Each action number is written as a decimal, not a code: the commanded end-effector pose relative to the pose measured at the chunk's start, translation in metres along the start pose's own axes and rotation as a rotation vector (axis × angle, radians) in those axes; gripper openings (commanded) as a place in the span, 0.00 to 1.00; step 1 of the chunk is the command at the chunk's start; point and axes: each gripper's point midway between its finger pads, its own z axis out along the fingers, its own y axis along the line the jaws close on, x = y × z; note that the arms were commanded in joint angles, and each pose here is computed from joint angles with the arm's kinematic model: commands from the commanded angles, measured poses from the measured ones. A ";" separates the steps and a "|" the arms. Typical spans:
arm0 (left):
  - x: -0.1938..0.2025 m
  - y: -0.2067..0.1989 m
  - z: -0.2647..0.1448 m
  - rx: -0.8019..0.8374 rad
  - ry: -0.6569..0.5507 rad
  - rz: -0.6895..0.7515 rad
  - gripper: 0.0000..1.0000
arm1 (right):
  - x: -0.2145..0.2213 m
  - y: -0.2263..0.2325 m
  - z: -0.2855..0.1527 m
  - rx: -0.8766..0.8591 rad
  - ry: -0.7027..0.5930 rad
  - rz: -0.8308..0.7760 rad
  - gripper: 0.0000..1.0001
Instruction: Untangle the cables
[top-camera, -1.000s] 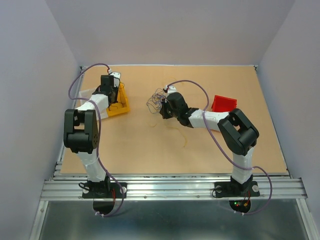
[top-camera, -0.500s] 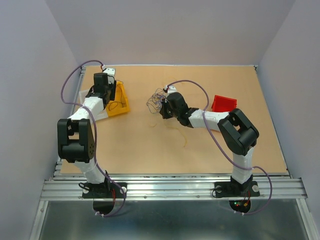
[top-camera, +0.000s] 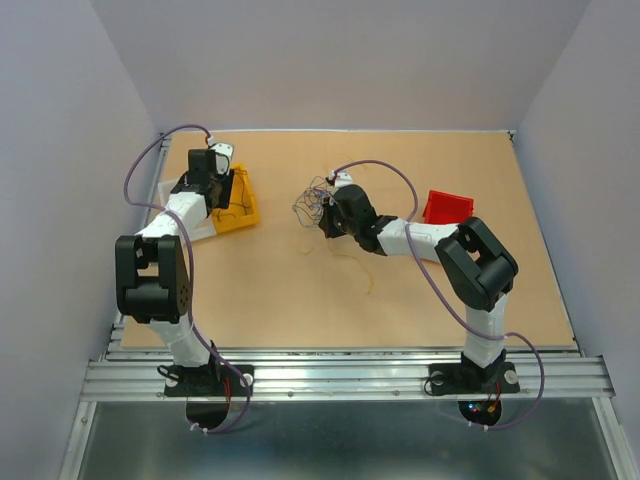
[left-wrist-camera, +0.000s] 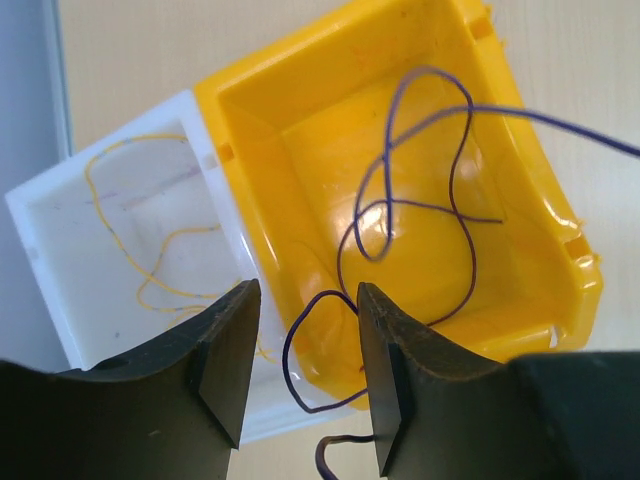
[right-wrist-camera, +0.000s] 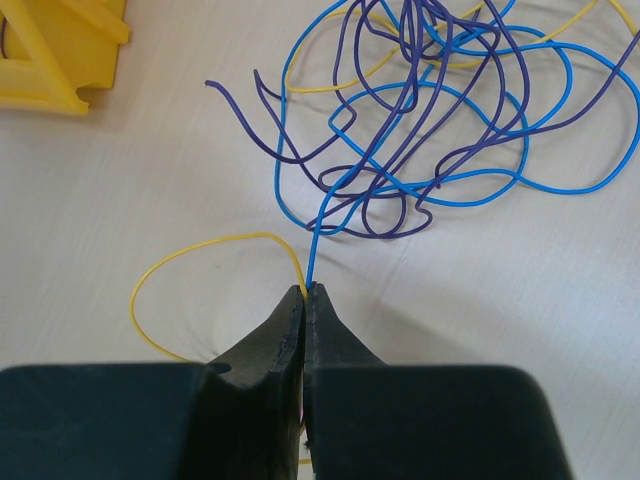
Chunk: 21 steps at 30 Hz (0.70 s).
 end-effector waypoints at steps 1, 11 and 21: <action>0.002 -0.006 -0.007 0.062 0.053 0.050 0.55 | -0.024 0.012 -0.001 -0.038 -0.063 0.012 0.01; 0.017 -0.033 0.008 0.241 0.153 0.016 0.85 | -0.019 0.026 0.002 -0.117 -0.040 -0.001 0.19; 0.009 -0.019 -0.001 0.278 0.178 -0.023 0.86 | -0.052 0.056 -0.033 -0.305 -0.219 -0.044 0.51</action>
